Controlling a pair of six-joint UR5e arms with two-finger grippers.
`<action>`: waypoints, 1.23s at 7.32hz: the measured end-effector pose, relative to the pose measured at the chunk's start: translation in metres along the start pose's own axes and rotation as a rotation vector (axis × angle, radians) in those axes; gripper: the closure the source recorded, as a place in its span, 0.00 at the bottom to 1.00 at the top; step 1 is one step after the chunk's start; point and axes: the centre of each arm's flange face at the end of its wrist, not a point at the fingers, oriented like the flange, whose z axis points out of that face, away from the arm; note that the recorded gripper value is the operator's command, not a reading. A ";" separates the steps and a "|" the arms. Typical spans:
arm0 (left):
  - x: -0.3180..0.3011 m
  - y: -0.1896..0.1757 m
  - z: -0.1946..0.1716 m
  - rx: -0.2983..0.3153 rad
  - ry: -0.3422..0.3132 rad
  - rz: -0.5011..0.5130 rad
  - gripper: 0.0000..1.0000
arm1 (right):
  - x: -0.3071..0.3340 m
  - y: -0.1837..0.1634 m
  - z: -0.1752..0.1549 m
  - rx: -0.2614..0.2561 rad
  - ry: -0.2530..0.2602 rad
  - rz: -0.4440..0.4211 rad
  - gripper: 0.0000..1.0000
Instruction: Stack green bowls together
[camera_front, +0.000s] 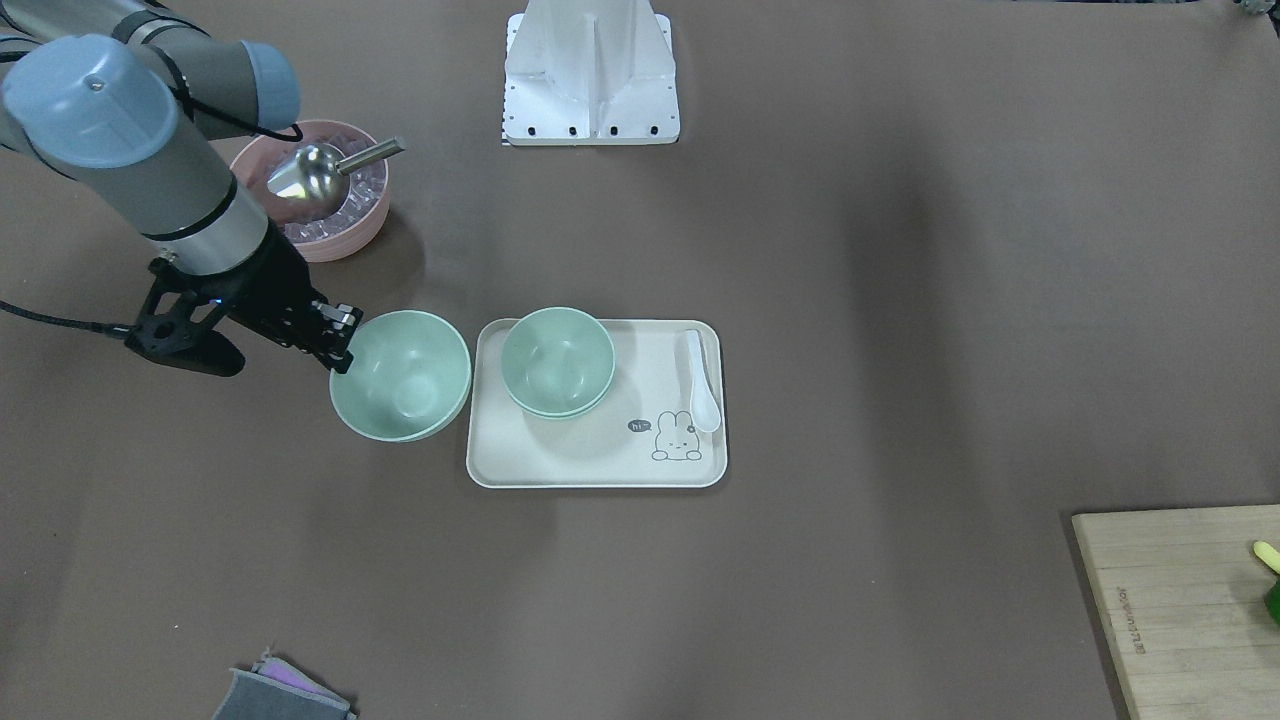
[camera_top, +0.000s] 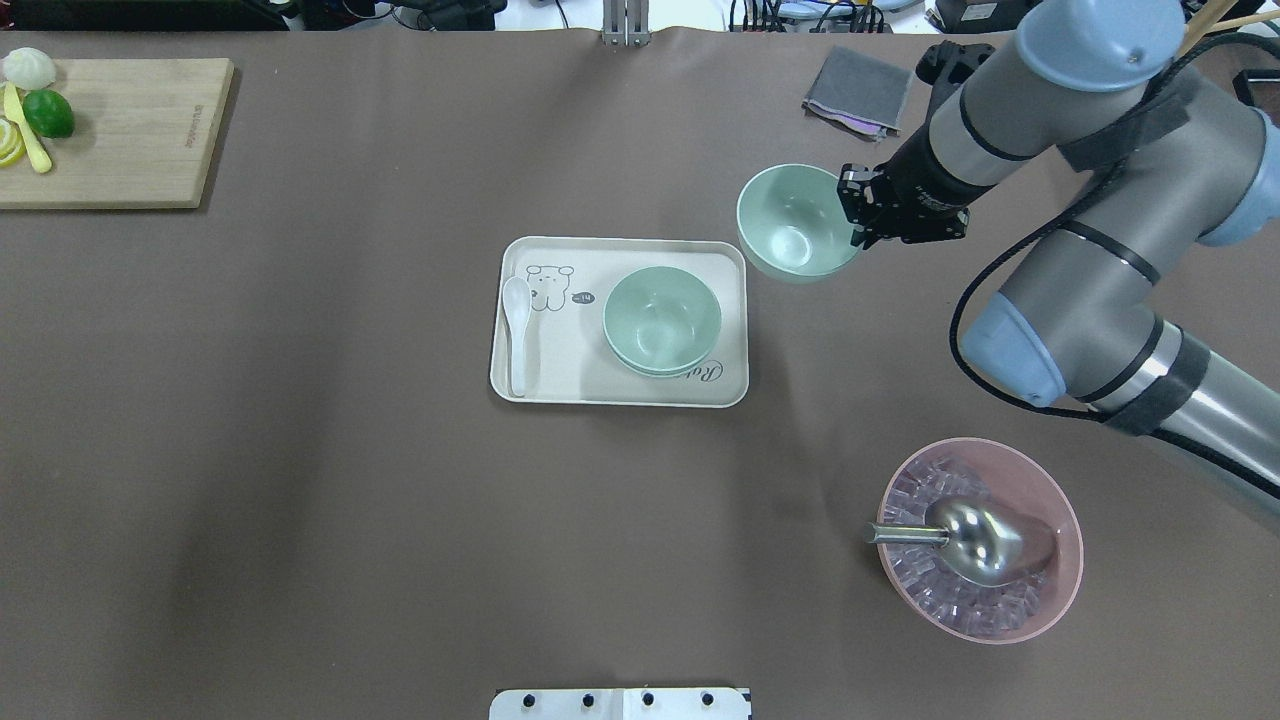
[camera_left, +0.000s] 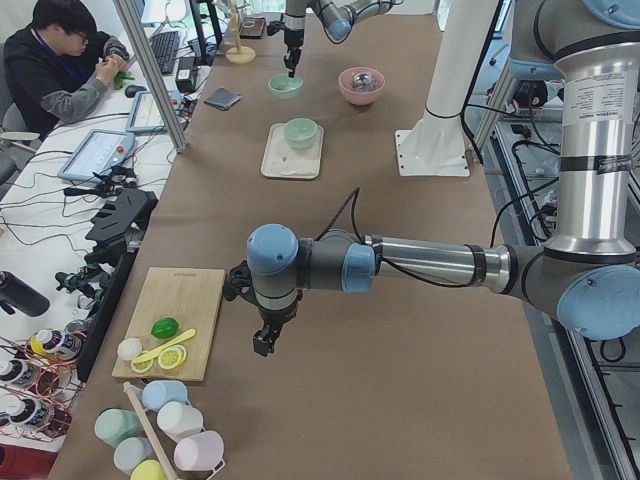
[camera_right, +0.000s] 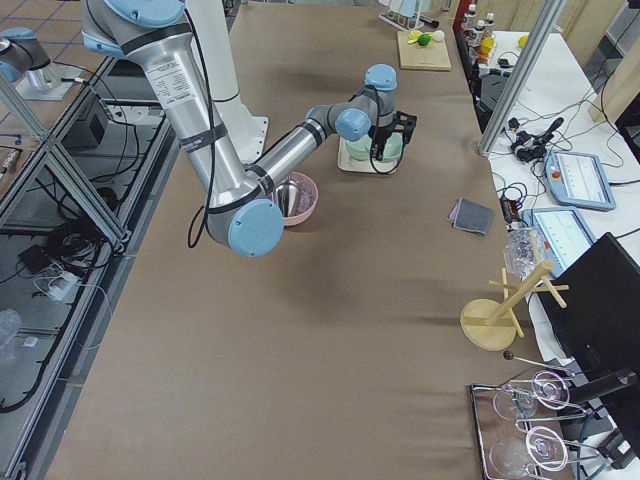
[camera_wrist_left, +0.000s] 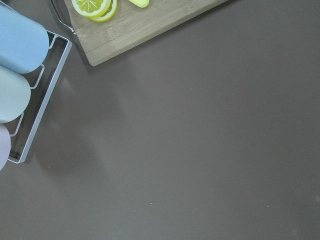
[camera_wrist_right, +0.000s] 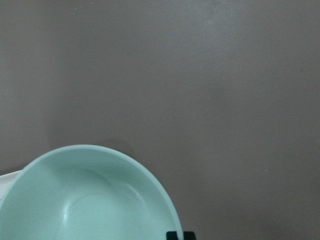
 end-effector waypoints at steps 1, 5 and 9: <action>0.000 0.000 0.001 -0.001 0.001 -0.001 0.01 | -0.022 0.014 0.003 0.003 0.014 0.018 1.00; -0.002 0.000 0.002 -0.003 0.001 -0.003 0.01 | -0.083 0.077 0.029 0.034 0.020 0.059 1.00; -0.002 0.000 0.002 -0.004 0.002 -0.004 0.01 | -0.094 0.097 0.048 0.042 0.035 0.060 1.00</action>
